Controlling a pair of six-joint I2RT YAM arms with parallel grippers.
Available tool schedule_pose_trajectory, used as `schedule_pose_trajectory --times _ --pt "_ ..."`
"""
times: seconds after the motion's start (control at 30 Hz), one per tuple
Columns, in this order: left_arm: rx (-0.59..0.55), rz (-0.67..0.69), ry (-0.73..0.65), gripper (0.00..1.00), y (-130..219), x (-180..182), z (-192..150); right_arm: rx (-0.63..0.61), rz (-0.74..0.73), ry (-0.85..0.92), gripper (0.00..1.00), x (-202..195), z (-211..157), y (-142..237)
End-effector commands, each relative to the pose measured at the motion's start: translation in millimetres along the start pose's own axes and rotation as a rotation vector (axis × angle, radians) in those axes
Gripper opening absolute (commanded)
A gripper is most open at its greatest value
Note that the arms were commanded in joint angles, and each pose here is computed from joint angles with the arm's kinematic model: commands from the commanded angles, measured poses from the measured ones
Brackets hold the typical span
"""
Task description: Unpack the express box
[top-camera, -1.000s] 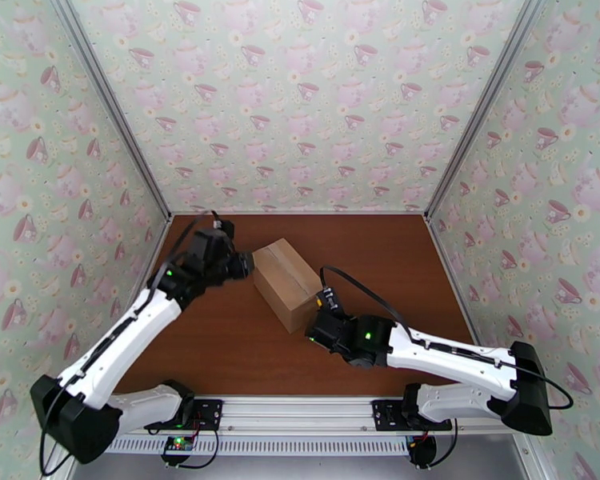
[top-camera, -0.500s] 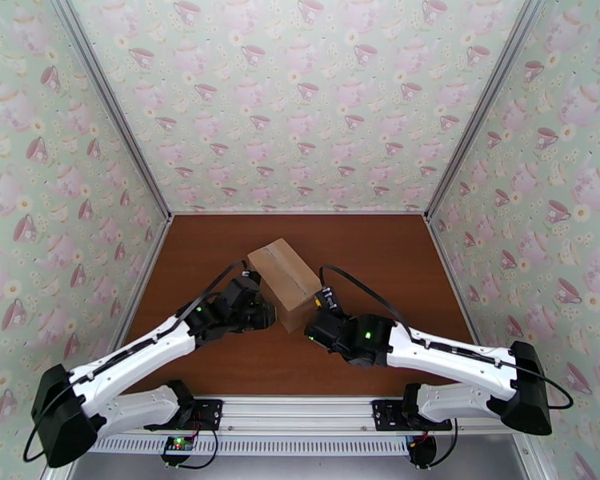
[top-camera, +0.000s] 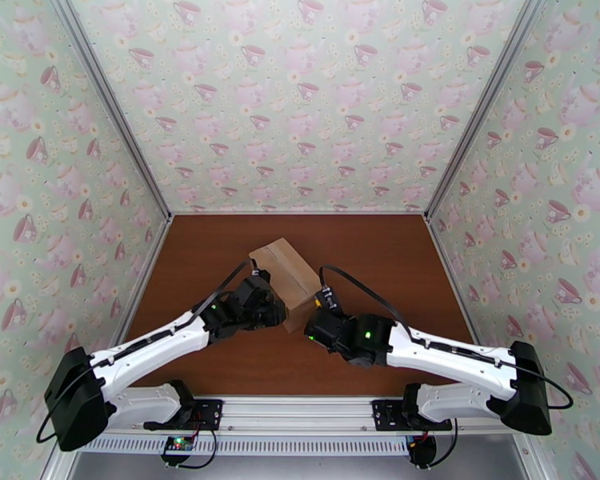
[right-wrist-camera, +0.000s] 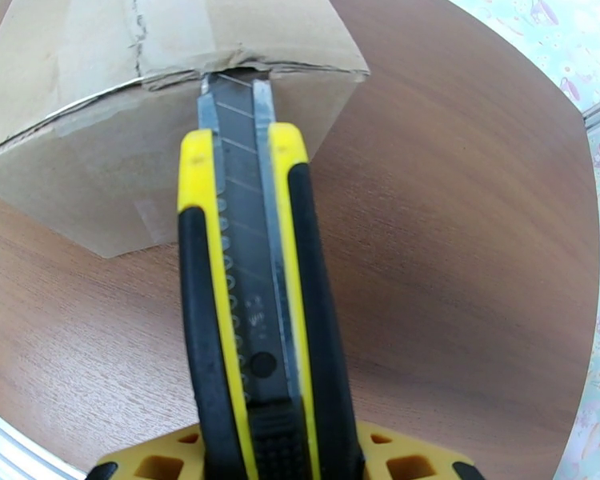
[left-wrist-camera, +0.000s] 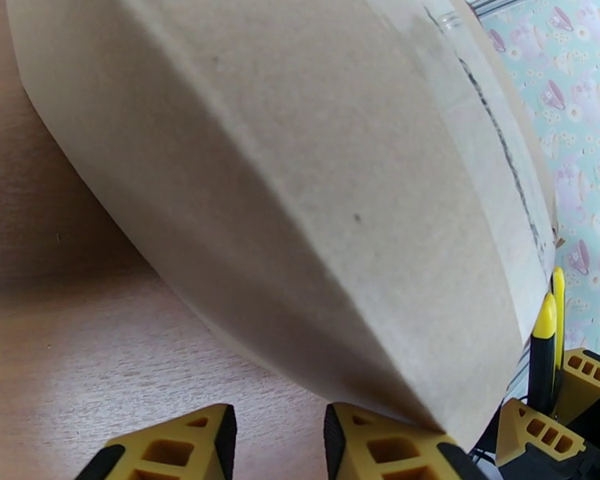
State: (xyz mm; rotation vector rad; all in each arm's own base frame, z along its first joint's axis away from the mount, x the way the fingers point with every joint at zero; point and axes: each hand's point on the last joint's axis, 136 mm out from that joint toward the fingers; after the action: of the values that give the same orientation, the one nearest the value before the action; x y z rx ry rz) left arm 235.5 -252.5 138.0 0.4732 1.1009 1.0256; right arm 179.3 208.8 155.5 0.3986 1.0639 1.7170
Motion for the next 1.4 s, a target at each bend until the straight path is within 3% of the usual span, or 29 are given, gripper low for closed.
schedule_pose_trajectory --times 0.0,1.37 --pt "-0.039 -0.037 0.01 0.37 1 -16 12 -0.021 0.04 0.015 0.0 10 13 8" --pt "-0.087 -0.092 0.035 0.37 -16 -44 29 -0.005 0.059 0.037 0.0 19 16 6"
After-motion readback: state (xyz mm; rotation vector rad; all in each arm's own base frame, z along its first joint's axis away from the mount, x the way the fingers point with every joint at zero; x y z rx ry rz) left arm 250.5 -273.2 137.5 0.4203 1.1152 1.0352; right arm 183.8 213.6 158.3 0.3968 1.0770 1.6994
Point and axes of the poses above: each hand's point on the last joint's axis, 136 mm out from that joint toward the fingers, its own y axis back along the fingers, its own x axis along the line the jaws close on, z = x × y, and after that the axes turned 4 degrees about y, right-handed
